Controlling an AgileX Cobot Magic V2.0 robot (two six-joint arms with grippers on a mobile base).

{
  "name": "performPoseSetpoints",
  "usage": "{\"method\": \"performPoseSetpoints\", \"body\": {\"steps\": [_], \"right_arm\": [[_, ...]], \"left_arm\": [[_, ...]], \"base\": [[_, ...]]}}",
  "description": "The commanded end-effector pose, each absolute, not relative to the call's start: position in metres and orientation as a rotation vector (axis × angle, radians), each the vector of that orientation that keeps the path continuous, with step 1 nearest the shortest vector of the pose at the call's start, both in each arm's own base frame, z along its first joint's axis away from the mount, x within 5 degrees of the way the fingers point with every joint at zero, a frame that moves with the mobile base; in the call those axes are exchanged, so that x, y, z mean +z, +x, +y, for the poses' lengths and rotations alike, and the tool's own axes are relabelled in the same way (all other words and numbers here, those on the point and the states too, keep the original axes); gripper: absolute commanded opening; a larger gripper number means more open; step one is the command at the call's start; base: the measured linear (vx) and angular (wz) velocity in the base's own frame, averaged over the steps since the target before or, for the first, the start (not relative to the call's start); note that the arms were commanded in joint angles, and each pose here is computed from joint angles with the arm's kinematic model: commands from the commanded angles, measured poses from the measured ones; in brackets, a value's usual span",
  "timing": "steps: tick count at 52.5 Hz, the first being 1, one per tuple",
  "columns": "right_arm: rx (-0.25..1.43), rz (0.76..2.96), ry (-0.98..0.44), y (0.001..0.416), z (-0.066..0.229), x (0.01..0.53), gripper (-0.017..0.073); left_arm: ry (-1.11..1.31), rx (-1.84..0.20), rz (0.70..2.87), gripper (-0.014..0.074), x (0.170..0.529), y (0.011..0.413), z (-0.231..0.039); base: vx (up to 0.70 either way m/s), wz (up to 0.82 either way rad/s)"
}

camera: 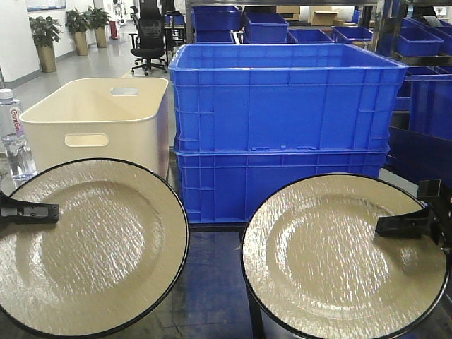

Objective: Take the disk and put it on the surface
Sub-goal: 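Carry both held plates while the base drives to the steel table, then lower the left gripper's plate onto the steel table and release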

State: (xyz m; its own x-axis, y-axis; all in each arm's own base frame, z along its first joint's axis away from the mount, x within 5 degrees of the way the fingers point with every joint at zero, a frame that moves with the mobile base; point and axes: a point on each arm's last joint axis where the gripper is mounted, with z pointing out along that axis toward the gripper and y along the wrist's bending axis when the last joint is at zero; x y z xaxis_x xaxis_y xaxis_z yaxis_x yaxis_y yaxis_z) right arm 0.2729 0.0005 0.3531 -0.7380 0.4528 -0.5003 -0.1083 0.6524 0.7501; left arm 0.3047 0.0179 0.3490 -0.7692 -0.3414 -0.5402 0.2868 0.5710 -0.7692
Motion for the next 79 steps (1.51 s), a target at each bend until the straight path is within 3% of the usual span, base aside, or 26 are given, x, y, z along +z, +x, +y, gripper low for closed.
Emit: {"method": "performPoseSetpoints", "body": {"steps": [1, 15, 25, 39, 52, 61, 79], "right_arm": [[1.112, 2.026, 0.301, 0.27, 0.002, 0.38, -0.0009], [1.118, 1.98, 0.342, 0.273, 0.0, 0.383, -0.0009], [1.169, 1.834, 0.395, 0.278, -0.002, 0.394, -0.0009], [1.238, 1.705, 0.376, 0.278, -0.002, 0.406, -0.0009], [1.23, 1.701, 0.364, 0.278, -0.002, 0.406, -0.0009], [1.252, 1.693, 0.362, 0.278, -0.001, 0.407, -0.0009], [1.28, 1.692, 0.346, 0.277, 0.001, 0.408, -0.0009]], "left_arm": [[-0.031, -1.301, 1.963, -0.0008, 0.384, 0.297, 0.012], [-0.07, -1.233, 1.94, -0.0008, 0.384, 0.302, 0.016], [-0.17, -1.195, 1.963, -0.0008, 0.363, 0.326, 0.015], [-0.19, -1.352, 2.036, -0.0008, 0.323, 0.359, -0.03], [-0.142, -1.376, 2.113, 0.0017, 0.297, 0.37, -0.06], [-0.08, -1.368, 2.167, 0.0114, 0.284, 0.371, -0.07], [-0.076, -1.316, 2.207, 0.0461, 0.274, 0.374, -0.069]], "base": [[0.0, 0.0], [0.0, 0.0], [0.0, 0.0], [0.0, 0.0], [0.0, 0.0], [0.0, 0.0], [0.0, 0.0]]}}
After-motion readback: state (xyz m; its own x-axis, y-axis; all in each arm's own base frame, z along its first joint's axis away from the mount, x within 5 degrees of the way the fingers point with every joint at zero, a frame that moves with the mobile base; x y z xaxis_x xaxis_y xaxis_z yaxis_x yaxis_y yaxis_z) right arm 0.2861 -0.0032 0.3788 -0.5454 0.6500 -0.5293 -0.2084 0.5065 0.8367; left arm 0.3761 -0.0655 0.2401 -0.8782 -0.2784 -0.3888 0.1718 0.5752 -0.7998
